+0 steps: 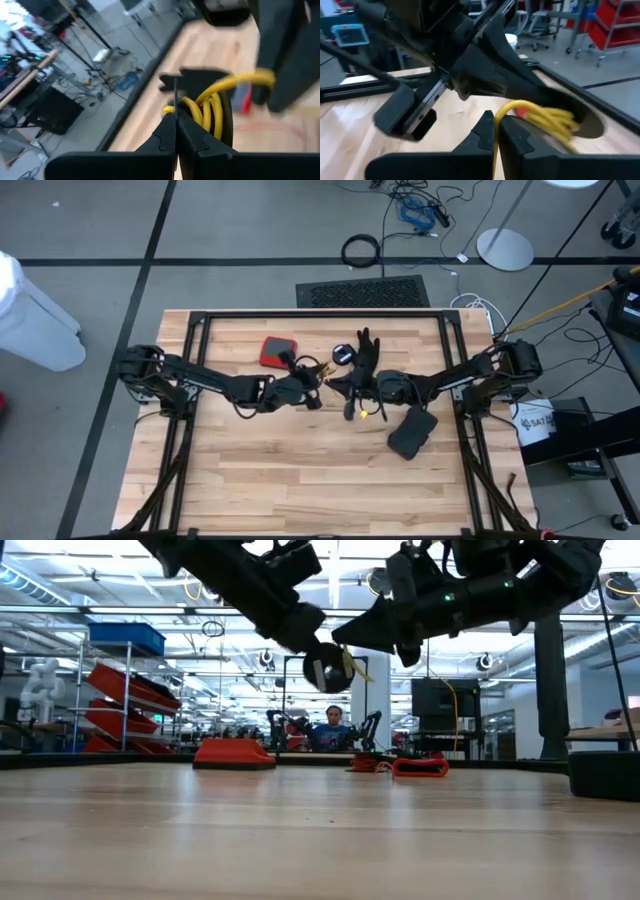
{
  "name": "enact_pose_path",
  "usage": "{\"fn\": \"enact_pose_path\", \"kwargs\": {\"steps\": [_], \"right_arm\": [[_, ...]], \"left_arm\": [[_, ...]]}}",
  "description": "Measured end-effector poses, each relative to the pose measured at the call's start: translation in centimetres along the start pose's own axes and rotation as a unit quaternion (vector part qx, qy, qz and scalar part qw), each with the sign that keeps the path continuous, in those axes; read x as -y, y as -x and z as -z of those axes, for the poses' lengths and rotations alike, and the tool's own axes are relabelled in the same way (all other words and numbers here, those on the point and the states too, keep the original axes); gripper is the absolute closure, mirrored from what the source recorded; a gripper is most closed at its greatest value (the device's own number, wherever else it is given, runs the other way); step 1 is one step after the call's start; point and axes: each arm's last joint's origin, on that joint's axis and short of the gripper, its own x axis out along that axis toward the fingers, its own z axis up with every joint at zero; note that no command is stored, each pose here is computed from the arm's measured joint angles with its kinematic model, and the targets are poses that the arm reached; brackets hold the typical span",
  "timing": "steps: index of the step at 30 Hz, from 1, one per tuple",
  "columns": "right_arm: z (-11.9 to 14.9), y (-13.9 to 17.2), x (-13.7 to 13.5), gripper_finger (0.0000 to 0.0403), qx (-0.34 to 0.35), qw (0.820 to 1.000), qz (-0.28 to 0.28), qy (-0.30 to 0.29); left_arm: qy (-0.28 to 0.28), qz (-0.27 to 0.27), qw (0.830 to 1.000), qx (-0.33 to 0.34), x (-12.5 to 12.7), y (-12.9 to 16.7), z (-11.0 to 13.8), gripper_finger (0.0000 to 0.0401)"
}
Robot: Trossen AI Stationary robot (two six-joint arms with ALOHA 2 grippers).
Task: Coil cords
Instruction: Coil the yellow wire onto spool
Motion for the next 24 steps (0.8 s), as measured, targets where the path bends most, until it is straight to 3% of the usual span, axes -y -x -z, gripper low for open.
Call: {"fn": "enact_pose_path", "kwargs": {"steps": [8,14,24], "right_arm": [[0.4,-1.1,-0.4,0.0402,0.002,0.998,0.056,0.03],[1.0,-2.1,-1.3,0.0402,0.004,0.991,0.108,0.078],[2.0,-2.2,-2.4,0.0402,-0.013,0.968,0.186,0.165]], "left_arm": [[0.075,-0.032,0.995,0.061,-0.4,-0.4,-1.4,0.0401],[0.133,-0.032,0.988,0.071,-0.6,-0.5,-1.6,0.0401],[0.229,0.037,0.969,0.082,-1.2,-1.3,-1.6,0.0401]]}}
